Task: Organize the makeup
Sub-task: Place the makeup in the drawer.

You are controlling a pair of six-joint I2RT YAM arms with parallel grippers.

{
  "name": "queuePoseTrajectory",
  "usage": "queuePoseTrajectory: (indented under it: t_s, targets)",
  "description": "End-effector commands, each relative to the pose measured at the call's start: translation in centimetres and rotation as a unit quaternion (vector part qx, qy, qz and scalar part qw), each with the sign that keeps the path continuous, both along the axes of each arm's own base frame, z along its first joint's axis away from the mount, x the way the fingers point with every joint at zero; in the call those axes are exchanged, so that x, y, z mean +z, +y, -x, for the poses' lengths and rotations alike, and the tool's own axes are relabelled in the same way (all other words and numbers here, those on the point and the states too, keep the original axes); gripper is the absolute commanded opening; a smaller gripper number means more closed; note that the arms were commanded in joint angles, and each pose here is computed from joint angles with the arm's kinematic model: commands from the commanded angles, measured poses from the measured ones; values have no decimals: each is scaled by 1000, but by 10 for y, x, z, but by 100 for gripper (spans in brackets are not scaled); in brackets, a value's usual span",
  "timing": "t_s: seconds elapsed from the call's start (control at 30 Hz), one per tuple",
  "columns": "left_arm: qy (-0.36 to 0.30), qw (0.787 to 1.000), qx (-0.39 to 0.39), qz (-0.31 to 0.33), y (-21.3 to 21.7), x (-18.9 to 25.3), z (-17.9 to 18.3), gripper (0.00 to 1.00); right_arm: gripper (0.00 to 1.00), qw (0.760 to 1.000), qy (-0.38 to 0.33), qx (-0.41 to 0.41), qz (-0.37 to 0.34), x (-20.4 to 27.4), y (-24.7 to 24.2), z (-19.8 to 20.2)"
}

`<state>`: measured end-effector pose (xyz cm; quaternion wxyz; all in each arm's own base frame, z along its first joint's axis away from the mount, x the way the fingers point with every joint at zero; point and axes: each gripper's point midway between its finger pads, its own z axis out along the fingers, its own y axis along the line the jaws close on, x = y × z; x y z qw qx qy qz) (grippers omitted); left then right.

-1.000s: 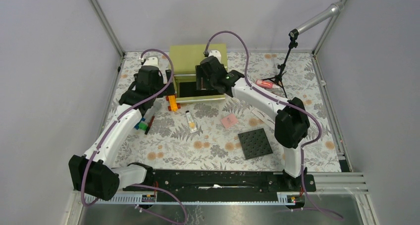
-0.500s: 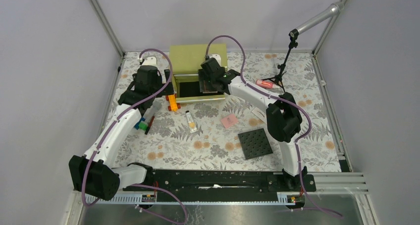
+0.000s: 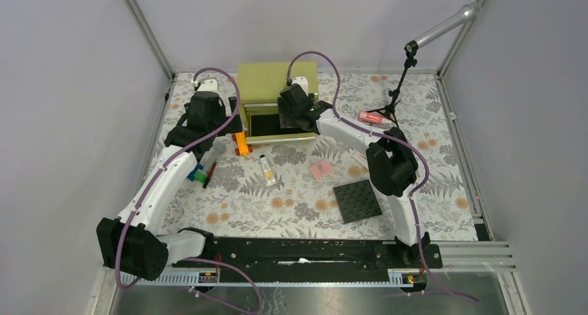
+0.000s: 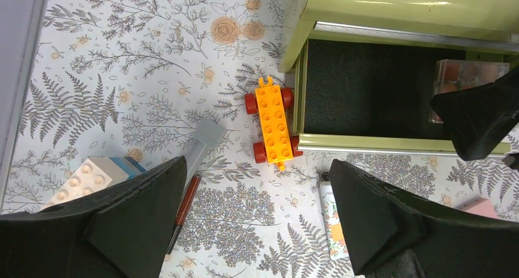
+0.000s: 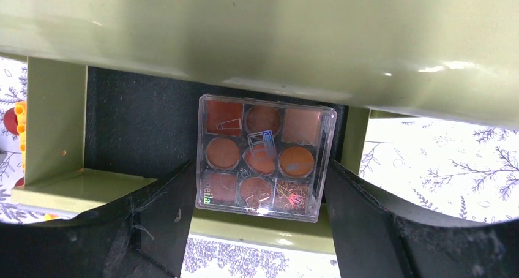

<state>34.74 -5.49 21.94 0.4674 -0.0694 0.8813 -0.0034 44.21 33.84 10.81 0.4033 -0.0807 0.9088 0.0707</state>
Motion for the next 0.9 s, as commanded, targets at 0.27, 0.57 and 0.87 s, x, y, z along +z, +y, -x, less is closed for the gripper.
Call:
queuePoseTrajectory:
  t_s: [0.27,0.57,0.87]
  targets:
    - [-24,1000,-6,9,-1,11,-6,99,46,1000,-13,-15,9,-22,-4,-13]
    - [-27,1000,-6,9,0,13,-5,99,52,1000,7,-14,24,-39,-12,-5]
    - [-26,1000,-9,12,-1,13,-5,99,63,999,37,-5,-2,-34,-10,15]
